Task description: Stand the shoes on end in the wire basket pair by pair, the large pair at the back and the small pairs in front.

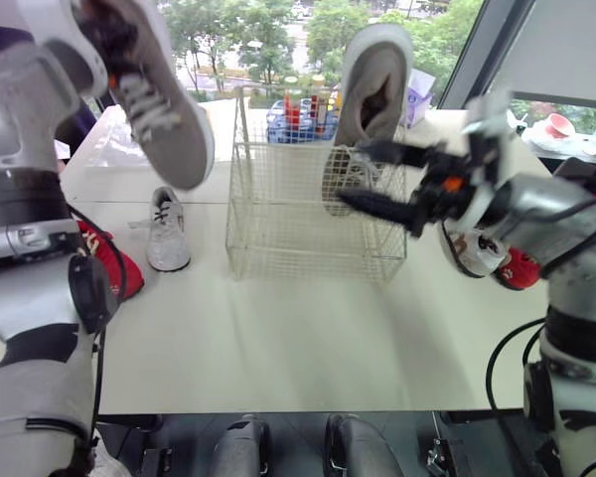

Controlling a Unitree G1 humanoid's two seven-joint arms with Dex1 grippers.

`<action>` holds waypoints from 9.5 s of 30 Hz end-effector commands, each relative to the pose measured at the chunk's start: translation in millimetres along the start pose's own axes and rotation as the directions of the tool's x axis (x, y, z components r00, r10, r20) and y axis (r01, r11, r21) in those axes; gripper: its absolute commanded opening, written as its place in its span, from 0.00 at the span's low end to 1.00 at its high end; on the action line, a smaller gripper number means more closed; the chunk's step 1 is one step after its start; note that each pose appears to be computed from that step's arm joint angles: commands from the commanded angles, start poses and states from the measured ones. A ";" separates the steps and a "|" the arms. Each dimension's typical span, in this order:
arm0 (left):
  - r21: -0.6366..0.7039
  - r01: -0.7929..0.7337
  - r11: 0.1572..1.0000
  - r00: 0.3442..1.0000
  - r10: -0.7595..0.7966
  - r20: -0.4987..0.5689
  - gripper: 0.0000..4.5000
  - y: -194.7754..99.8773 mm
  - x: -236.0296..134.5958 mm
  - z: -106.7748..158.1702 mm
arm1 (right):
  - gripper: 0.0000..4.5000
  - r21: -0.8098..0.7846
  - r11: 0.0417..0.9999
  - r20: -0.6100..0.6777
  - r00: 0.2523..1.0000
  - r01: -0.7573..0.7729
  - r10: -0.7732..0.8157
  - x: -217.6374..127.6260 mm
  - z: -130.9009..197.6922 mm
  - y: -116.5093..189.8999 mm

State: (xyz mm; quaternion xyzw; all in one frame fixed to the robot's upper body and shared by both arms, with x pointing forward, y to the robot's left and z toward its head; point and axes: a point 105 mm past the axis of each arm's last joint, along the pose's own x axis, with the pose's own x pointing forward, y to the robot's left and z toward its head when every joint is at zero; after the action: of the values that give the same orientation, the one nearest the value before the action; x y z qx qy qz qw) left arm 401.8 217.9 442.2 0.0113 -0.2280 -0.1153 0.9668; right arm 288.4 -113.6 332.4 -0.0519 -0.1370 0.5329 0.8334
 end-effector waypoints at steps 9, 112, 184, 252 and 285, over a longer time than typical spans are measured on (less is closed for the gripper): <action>0.335 -0.015 0.942 0.789 -0.194 0.583 0.01 -116.7 13.1 85.4 | 1.00 -0.051 0.994 0.033 0.995 0.098 -0.097 -23.4 23.8 -7.2; -0.698 0.493 0.519 0.647 -0.755 -0.104 1.00 -204.4 -252.9 -140.3 | 0.48 -0.054 0.317 -0.353 0.279 0.947 -0.893 -175.3 -233.6 -86.3; -0.673 0.688 0.272 0.725 -0.230 0.649 0.06 -107.9 -102.9 -14.4 | 0.99 0.530 0.837 0.643 0.707 -0.135 -0.293 29.2 54.0 -15.6; -0.553 0.225 0.802 0.937 -0.334 -0.104 0.99 -125.1 -187.8 -112.5 | 0.27 -0.259 0.952 -0.195 0.974 -0.162 0.112 2.6 -42.8 -90.2; -0.019 -0.308 0.951 0.638 0.191 -0.746 1.00 66.2 -158.2 -157.0 | 0.99 0.022 0.872 -0.326 0.821 -0.489 0.469 -17.1 -5.8 46.6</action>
State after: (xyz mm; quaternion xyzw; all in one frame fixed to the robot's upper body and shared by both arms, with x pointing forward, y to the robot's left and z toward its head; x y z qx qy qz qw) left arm 348.3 305.5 246.6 -0.0519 0.1454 0.0036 0.9880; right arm 256.4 -111.8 323.5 -0.1663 -0.0290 0.6909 0.7030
